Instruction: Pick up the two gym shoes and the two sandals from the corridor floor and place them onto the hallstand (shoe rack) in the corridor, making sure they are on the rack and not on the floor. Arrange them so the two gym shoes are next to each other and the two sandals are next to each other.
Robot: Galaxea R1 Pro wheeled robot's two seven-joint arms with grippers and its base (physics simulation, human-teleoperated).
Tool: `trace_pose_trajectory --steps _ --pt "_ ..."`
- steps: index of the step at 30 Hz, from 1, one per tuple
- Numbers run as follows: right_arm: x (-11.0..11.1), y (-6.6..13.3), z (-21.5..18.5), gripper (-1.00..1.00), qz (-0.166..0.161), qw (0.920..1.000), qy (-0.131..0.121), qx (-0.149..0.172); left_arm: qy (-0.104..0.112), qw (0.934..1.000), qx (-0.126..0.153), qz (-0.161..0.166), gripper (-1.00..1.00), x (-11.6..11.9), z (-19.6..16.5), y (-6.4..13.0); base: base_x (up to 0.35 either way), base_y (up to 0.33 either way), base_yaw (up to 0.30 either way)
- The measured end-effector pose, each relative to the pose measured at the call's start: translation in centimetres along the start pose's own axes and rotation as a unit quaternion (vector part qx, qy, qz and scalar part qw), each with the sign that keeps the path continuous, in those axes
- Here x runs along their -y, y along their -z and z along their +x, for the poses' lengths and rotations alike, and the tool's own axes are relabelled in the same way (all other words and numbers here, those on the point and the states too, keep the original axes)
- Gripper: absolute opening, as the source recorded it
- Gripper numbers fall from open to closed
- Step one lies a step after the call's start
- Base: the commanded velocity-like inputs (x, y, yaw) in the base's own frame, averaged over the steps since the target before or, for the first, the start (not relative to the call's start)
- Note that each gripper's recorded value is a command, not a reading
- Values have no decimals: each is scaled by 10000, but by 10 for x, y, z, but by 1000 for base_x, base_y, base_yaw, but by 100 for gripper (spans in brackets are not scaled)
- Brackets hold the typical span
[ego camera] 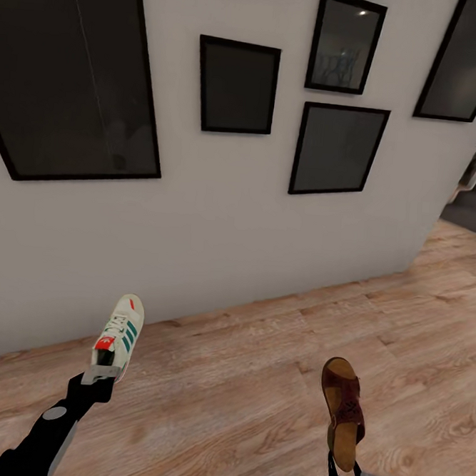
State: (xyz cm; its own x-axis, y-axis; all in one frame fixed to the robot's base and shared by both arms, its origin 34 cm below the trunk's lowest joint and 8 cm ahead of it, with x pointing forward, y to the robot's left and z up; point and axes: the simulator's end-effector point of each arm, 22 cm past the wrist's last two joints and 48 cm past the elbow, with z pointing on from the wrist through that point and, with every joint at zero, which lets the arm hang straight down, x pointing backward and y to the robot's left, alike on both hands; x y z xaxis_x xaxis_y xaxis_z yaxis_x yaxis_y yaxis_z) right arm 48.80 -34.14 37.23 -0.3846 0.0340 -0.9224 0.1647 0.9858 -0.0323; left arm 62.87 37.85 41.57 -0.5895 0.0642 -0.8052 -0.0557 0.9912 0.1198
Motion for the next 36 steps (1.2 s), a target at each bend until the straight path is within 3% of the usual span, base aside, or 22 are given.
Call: trace_pose_trajectory --steps 36 --pt "-1 1 7 -100 -5 10000 6 -75 -1 10000 -13 28 -100 5 8 -1 0 0 -300"
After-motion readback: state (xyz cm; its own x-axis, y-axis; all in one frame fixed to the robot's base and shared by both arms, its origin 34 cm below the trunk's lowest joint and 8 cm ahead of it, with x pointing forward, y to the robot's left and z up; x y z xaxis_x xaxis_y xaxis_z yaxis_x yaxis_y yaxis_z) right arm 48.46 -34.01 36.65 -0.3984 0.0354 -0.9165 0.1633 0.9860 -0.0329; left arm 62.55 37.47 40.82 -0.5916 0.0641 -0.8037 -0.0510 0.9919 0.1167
